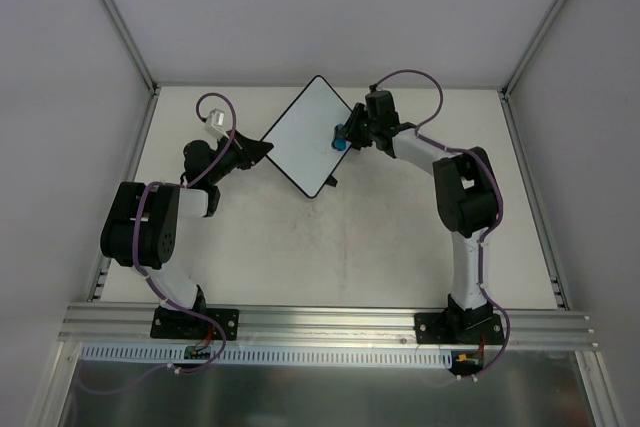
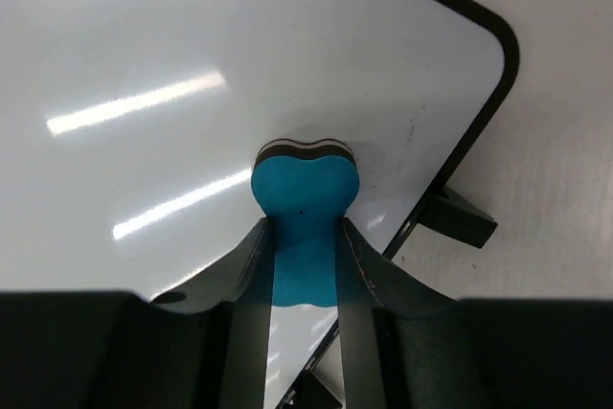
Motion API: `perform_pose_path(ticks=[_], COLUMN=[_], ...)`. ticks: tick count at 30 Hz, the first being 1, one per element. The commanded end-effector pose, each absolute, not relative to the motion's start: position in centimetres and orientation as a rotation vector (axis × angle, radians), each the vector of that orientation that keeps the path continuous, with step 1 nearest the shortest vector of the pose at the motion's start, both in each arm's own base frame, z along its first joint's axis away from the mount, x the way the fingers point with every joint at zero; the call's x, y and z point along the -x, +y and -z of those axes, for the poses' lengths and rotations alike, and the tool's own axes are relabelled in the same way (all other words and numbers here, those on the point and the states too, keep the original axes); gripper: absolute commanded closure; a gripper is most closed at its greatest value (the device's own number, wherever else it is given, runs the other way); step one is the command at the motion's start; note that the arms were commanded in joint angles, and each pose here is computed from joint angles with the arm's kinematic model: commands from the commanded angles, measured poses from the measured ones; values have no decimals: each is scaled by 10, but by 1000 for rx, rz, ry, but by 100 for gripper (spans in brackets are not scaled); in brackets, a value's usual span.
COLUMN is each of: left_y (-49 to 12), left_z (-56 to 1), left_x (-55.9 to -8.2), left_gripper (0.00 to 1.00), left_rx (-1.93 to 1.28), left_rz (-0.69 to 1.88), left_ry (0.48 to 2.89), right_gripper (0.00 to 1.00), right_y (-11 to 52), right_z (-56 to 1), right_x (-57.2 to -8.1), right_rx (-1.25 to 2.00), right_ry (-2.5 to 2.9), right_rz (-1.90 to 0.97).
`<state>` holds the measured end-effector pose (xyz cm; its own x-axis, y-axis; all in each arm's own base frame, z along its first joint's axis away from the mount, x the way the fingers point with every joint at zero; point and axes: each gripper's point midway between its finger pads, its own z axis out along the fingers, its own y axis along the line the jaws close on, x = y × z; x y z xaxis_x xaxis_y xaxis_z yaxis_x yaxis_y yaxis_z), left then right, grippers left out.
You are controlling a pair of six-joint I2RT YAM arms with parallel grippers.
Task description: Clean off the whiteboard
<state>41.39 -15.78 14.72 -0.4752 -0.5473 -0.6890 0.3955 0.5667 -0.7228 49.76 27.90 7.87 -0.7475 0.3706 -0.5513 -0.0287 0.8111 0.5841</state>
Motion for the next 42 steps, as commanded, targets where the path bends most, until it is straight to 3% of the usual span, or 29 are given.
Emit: perform_pose_path(ticks=[1,25,32,42], left_y=[-168,-169,-169,-169], left_z=[-158,-159,-160,-160], left_x=[-410,-410,-409,-409], left_gripper=[100,100,100,100], left_rx=[-5,-21,-22,-20], left_rz=[1118,1123,1123,1125], left_ry=[1701,1707,1704,1704], right_gripper=[100,100,100,100], right_y=[327,414,394,328], right_z=[-85,-117,-101,-60], right_x=[-461,-386,-396,-422], right_rx=[-48,313,159,-318], right_ry=[2338,2269,2332,2438], right_rz=[-785,-820,-744,-706])
